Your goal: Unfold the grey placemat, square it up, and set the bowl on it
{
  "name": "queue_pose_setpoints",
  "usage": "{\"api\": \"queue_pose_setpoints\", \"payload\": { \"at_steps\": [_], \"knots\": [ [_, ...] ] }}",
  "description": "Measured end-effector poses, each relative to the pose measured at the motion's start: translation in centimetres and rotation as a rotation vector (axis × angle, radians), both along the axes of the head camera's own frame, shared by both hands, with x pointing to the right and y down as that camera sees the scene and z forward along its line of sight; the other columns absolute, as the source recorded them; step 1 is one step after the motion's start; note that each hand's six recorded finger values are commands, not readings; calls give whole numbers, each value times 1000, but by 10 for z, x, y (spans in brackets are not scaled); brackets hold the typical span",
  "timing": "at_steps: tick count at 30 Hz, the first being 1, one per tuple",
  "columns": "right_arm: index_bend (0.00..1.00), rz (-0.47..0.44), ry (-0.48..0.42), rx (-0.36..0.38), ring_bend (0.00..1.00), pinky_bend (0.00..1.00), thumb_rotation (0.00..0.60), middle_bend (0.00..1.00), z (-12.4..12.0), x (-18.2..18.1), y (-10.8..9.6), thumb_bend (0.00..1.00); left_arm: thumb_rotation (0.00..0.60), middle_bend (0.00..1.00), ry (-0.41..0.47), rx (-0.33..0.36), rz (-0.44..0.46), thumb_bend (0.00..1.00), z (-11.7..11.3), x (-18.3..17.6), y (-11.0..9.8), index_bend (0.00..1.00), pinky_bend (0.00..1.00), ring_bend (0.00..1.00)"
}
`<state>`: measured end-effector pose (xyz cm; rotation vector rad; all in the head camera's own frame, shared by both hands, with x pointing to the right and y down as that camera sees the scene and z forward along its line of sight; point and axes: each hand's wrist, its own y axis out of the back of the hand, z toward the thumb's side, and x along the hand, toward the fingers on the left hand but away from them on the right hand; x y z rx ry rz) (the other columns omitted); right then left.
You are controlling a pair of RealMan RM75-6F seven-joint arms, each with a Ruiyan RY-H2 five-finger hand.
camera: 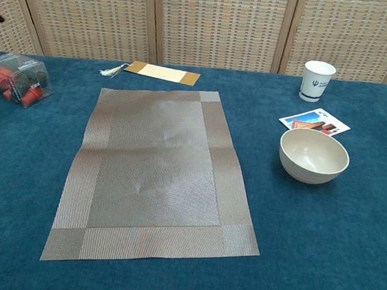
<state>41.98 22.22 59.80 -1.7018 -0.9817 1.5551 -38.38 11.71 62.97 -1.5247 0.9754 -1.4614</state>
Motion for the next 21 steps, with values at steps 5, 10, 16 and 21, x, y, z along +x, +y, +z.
{"api": "queue_pose_setpoints", "payload": {
  "at_steps": [5,10,16,21],
  "knots": [
    [128,-21,8,-1,0,0,600,0,5,-7,3,79,600,0,5,-22,-1,238,-20,-33,56,50,0,0],
    [252,-39,-14,25,0,0,600,0,11,-19,2,78,600,0,15,-2,-16,239,-39,-52,88,49,0,0],
    [294,-100,-55,30,0,0,600,0,28,-56,-3,98,600,0,41,35,-41,239,-51,-63,93,49,0,0],
    [333,-169,-69,26,0,0,600,0,40,-91,-9,127,600,0,49,40,-48,238,-53,-66,91,49,0,0]
  ]
}}
